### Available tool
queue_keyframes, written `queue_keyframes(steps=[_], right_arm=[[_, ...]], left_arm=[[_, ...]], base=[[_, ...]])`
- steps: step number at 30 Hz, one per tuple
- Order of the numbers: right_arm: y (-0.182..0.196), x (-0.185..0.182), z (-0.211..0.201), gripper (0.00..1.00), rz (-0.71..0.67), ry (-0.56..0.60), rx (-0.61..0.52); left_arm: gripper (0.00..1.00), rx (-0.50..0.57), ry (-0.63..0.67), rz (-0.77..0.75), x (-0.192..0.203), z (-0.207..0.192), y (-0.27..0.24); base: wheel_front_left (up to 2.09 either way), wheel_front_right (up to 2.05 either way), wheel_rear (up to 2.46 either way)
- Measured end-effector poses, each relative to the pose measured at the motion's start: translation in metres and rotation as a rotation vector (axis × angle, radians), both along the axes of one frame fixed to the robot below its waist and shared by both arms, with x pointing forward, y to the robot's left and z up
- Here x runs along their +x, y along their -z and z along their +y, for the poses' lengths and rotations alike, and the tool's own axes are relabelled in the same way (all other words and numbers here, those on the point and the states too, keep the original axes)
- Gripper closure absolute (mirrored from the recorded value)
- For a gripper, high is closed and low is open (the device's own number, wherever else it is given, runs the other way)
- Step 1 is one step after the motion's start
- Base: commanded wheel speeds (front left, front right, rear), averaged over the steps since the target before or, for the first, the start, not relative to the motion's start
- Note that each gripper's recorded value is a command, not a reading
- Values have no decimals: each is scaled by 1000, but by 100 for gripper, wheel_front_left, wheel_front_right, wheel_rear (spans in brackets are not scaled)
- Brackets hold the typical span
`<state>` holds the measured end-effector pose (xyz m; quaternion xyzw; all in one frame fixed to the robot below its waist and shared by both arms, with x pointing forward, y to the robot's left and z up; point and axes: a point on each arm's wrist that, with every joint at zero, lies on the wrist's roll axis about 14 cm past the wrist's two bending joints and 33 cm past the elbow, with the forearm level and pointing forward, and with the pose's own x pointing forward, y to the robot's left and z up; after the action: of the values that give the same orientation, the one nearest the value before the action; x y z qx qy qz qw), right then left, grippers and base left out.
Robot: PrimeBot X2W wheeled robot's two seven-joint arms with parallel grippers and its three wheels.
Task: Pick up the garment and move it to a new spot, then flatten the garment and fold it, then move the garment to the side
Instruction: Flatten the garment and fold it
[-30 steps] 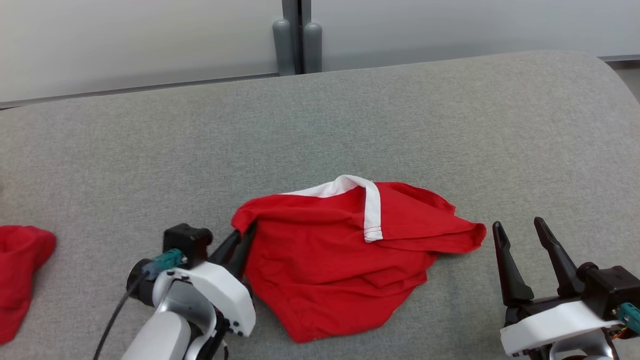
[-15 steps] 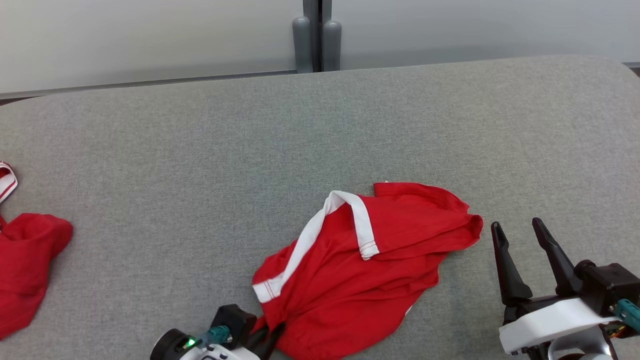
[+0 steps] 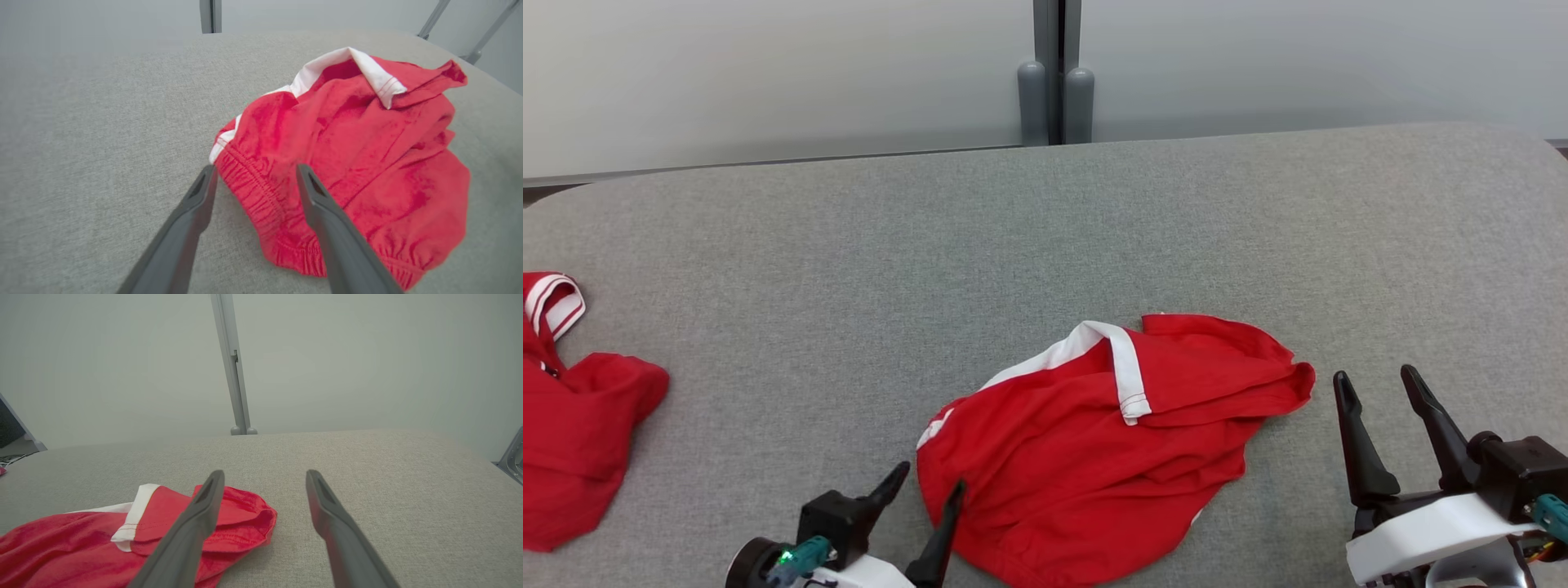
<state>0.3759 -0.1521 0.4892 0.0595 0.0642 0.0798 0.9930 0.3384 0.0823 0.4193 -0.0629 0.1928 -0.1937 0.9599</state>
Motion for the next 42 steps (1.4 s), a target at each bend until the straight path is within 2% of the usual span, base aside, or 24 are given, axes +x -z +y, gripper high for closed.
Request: queue_keyframes(steps=[4,13,18,26,42], right_arm=[[-4,-1,1,0,-8,-5,-2],[-9,-7,-3,0,-18,2,-14],[-13,-11,-5,0,-23,4,-19],[-17,-17,-5,0,-29,-1,-26],[-18,-18,-3,0,-31,-5,-21]], left_arm=[[0,-37,-85,-50,8,13,-13],[0,-95,-320,-370,50,66,-89],[0,-94,-370,-438,54,90,-106],[0,-30,-358,-393,41,111,-93],[0,-13,-332,-364,36,103,-90]], base=[[0,0,0],[0,0,0],[0,0,0],[0,0,0],[0,0,0]])
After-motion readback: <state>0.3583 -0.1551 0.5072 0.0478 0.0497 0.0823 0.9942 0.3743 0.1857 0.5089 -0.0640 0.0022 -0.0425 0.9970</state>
